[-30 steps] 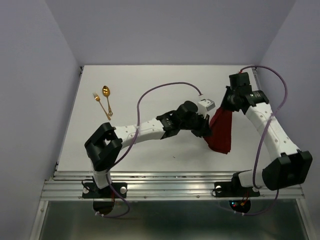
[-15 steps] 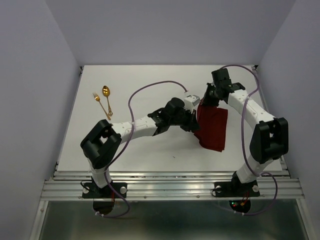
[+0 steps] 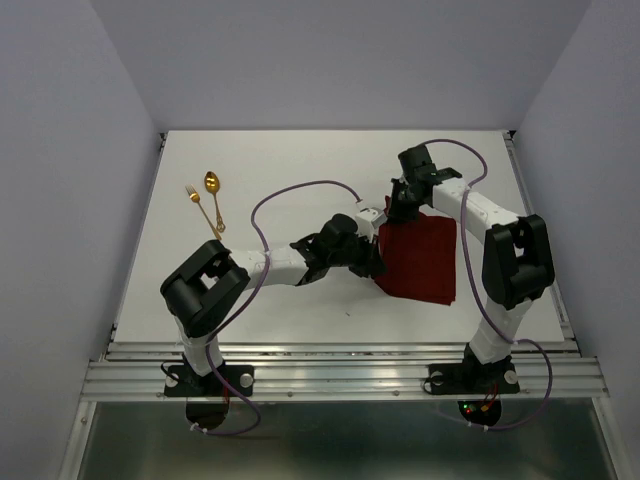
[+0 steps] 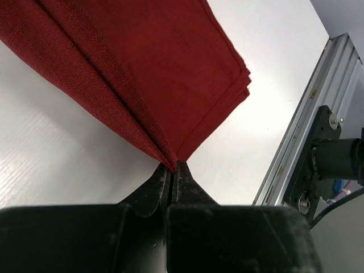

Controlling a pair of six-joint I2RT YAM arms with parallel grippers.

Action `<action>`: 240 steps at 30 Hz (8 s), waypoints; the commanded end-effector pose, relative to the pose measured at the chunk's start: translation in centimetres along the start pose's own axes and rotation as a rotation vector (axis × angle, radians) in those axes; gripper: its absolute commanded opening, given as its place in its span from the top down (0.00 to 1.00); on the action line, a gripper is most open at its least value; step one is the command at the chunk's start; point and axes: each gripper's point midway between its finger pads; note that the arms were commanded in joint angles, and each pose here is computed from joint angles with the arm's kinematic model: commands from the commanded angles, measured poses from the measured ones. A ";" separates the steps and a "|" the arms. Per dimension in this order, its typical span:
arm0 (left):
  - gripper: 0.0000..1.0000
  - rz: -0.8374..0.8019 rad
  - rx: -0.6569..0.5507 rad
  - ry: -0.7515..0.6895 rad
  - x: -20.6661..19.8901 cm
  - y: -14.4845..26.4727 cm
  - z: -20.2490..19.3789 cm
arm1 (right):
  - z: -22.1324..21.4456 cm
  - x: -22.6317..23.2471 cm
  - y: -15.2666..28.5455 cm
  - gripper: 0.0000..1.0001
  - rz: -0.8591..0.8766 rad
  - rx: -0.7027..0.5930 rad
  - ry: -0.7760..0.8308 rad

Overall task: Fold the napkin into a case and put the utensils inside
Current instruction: Turn over the upper triangle folded napkin at the center of the board, then smooth out the lower triangle-folded napkin at the center of the board.

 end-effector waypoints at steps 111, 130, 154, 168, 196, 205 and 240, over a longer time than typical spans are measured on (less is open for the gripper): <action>1.00 0.473 -0.147 0.695 19.6 5.3 2.0 | -7.3 11.5 -6.5 0.72 -0.013 -0.045 0.283; 1.00 0.482 -0.105 0.695 20.5 4.5 1.0 | -6.6 12.1 -4.7 0.99 0.018 -0.074 0.272; 1.00 0.502 -0.093 0.698 21.3 4.6 0.5 | -7.4 14.0 -4.1 0.99 0.100 -0.037 0.277; 1.00 0.521 -0.108 0.692 21.3 5.6 0.9 | -8.0 14.9 -6.6 0.99 0.104 -0.016 0.302; 0.93 0.506 -0.202 0.550 18.6 9.2 7.8 | -16.5 10.5 2.2 0.83 0.239 0.068 0.214; 0.96 0.506 -0.089 0.596 21.1 5.6 3.8 | -21.5 8.5 -0.4 0.86 0.226 0.186 0.209; 0.95 0.460 -0.064 0.440 12.6 7.2 6.4 | -6.4 2.9 4.1 0.84 0.111 -0.170 0.060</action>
Point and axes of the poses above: each gripper's point midway between its finger pads, its own y axis back along the fingers, its own x axis along the line the jaws close on, z = x × y, and after that the axes turned 4 degrees about -y, right-handed
